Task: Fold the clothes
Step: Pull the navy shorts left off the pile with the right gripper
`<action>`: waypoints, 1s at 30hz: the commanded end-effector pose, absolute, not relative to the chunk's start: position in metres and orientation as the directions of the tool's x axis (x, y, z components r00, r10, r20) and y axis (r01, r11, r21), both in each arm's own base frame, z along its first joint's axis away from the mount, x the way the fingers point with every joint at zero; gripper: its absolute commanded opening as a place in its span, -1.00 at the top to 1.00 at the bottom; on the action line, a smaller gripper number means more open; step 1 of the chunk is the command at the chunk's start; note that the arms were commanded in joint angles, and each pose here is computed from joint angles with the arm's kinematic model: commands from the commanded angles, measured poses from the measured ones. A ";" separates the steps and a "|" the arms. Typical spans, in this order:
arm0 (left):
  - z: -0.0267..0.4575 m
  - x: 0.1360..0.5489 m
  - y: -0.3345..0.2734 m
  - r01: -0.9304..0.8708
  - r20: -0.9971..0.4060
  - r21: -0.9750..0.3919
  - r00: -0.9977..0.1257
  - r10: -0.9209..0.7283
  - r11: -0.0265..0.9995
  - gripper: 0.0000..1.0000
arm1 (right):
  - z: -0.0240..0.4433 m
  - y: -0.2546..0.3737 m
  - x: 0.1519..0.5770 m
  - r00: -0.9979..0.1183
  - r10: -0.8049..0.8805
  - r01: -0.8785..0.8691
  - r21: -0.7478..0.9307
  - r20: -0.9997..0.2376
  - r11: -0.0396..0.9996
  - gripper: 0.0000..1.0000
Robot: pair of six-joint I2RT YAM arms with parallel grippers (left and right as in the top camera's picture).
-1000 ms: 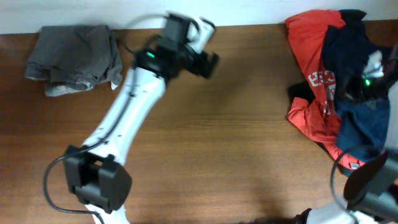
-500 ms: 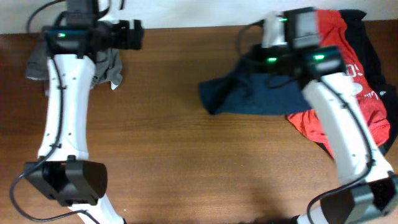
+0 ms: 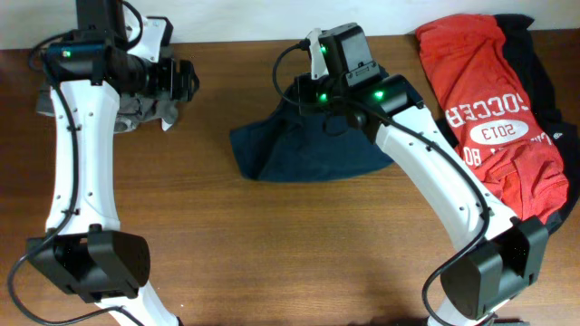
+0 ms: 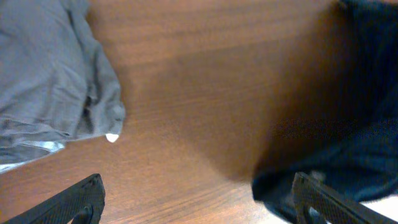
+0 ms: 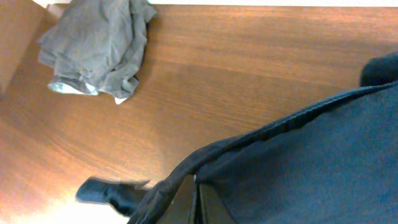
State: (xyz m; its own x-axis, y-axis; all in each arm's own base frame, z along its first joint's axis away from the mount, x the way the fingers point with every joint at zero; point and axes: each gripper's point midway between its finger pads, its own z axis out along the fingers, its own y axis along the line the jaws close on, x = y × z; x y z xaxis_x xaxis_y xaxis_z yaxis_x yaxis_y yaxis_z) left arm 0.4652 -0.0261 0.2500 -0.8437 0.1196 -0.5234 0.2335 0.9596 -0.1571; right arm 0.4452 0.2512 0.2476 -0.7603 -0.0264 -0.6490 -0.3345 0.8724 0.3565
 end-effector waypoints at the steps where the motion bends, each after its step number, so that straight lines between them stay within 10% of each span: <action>1: 0.235 0.454 -0.033 0.274 -0.488 -0.187 -0.859 0.153 0.943 -0.91 | 0.282 0.262 0.445 -0.723 -0.001 -0.385 0.402 -0.691 0.831 0.92; 18: 0.113 0.419 -0.065 0.458 -0.416 -0.339 -0.856 0.305 0.822 -0.92 | 0.342 0.262 0.437 -0.665 -0.011 -0.449 0.388 -0.747 0.805 0.92; 30: 0.124 0.421 -0.112 0.595 -0.596 -0.508 -0.765 0.245 0.622 -0.93 | 0.350 0.259 0.431 -0.658 -0.014 -0.455 0.383 -0.753 0.804 0.92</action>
